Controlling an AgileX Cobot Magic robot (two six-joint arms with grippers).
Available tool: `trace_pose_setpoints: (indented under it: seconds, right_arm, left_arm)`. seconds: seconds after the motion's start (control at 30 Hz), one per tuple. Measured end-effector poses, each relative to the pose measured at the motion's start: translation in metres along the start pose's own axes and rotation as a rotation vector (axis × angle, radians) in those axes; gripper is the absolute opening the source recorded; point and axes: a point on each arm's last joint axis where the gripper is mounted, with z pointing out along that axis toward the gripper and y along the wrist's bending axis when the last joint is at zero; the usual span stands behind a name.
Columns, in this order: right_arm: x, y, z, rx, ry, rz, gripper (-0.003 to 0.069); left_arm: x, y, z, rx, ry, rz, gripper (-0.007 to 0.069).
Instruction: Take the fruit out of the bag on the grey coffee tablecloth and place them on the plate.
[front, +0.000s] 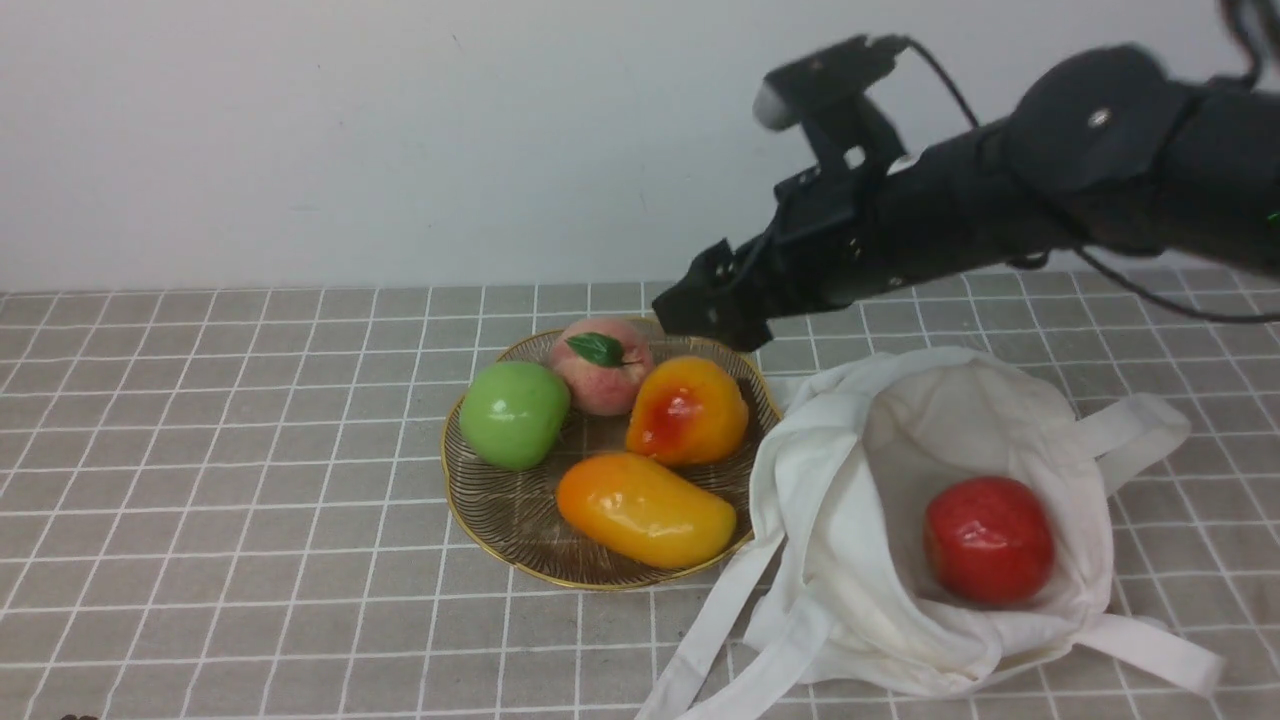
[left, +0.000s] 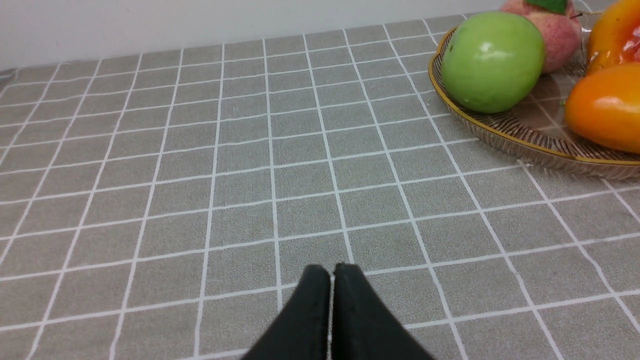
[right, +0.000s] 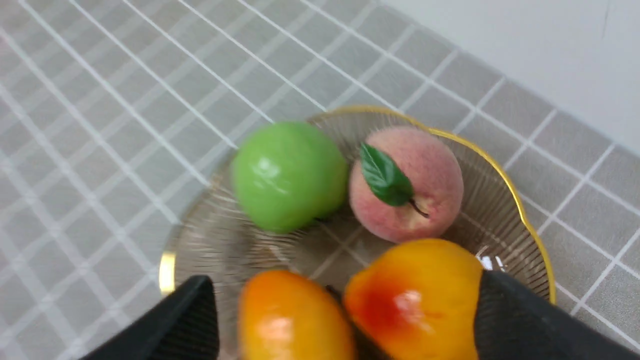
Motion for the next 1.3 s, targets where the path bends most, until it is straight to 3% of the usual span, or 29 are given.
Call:
trace_pose_setpoints:
  seconds: [0.2,0.33,0.4,0.63,0.77,1.03,1.3]
  right_arm:
    - [-0.015,0.018,-0.113,-0.066,0.064,0.069,0.0320]
    - [-0.006,0.023,-0.162,0.025,0.095,0.083,0.0094]
    - [0.004,0.028,-0.179,0.076,0.096,0.099,0.0023]
    - [0.064,0.071,-0.220,0.128,0.084,0.112,-0.0013]
    - [0.100,0.080,-0.221,0.208,-0.047,0.122,-0.0013]
    - [0.181,0.060,-0.188,0.501,-0.419,0.195,-0.0014]
    - [0.193,0.049,-0.187,0.600,-0.568,0.316,-0.0014]
  left_arm:
    - [0.000,0.000,0.000,0.000,0.000,0.000,-0.0008]
    - [0.000,0.000,0.000,0.000,0.000,0.000,-0.0008]
    - [0.000,0.000,0.000,0.000,0.000,0.000,-0.0008]
    - [0.000,0.000,0.000,0.000,0.000,0.000,-0.0008]
    - [0.000,0.000,0.000,0.000,0.000,0.000,-0.0008]
    - [0.000,0.000,0.000,0.000,0.000,0.000,-0.0008]
    - [0.000,0.000,0.000,0.000,0.000,0.000,-0.0008]
